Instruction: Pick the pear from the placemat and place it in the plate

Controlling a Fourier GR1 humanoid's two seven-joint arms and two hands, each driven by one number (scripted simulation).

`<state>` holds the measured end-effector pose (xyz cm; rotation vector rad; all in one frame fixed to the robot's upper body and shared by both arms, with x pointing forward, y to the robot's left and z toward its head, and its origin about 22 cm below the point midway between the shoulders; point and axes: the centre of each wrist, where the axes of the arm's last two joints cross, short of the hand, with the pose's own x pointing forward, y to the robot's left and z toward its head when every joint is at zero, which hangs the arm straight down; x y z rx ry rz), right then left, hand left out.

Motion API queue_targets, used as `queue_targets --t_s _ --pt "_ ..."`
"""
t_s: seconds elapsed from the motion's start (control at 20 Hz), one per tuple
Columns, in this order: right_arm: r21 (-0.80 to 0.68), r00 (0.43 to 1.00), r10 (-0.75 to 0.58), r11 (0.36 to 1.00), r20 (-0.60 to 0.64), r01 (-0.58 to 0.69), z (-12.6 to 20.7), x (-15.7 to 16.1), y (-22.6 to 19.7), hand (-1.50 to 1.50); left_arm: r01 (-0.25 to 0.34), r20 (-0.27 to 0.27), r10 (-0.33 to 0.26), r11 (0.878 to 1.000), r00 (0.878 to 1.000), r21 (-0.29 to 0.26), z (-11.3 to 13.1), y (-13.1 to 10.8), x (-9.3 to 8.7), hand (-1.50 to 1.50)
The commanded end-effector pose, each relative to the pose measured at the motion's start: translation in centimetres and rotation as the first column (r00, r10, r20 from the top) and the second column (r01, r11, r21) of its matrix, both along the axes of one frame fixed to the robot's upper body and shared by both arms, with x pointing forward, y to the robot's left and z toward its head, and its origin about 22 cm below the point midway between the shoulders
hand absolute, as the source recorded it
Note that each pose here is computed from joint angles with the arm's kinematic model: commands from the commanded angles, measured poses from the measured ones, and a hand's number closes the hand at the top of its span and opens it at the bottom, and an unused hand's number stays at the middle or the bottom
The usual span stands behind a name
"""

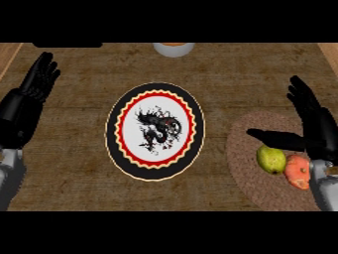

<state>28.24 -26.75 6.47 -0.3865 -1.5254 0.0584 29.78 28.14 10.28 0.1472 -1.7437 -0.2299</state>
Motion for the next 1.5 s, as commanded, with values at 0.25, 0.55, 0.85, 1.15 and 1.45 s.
queue_targets --t_s 0.25,0.55,0.85,1.15,1.45 --pt "-0.266 0.846 0.087 0.928 -0.526 -0.261 5.0 0.0 -4.2 -1.50 -0.007 0.007 0.007 1.000 1.000 -0.001 0.0 1.0 -0.1 0.00" --pt "-0.191 0.680 0.180 0.881 -0.711 -0.432 6.0 1.3 -3.0 -1.50 0.001 0.006 -0.001 1.000 1.000 -0.019 -0.6 0.7 0.9 0.00" --pt "-0.220 0.664 0.127 0.883 -0.737 -0.414 4.9 2.7 -2.6 -1.50 0.004 -0.001 -0.004 1.000 1.000 -0.010 -1.0 -1.1 -0.9 0.00" --pt "-0.287 0.588 0.025 0.856 -0.808 -0.430 2.5 3.3 -2.7 -1.50 0.021 0.005 -0.021 1.000 1.000 -0.006 1.0 0.4 -0.1 0.00" --pt "-0.249 0.545 0.043 0.858 -0.837 -0.450 0.2 1.5 -4.4 -1.50 0.014 0.005 -0.014 1.000 1.000 0.003 -1.4 0.1 -1.1 0.00"
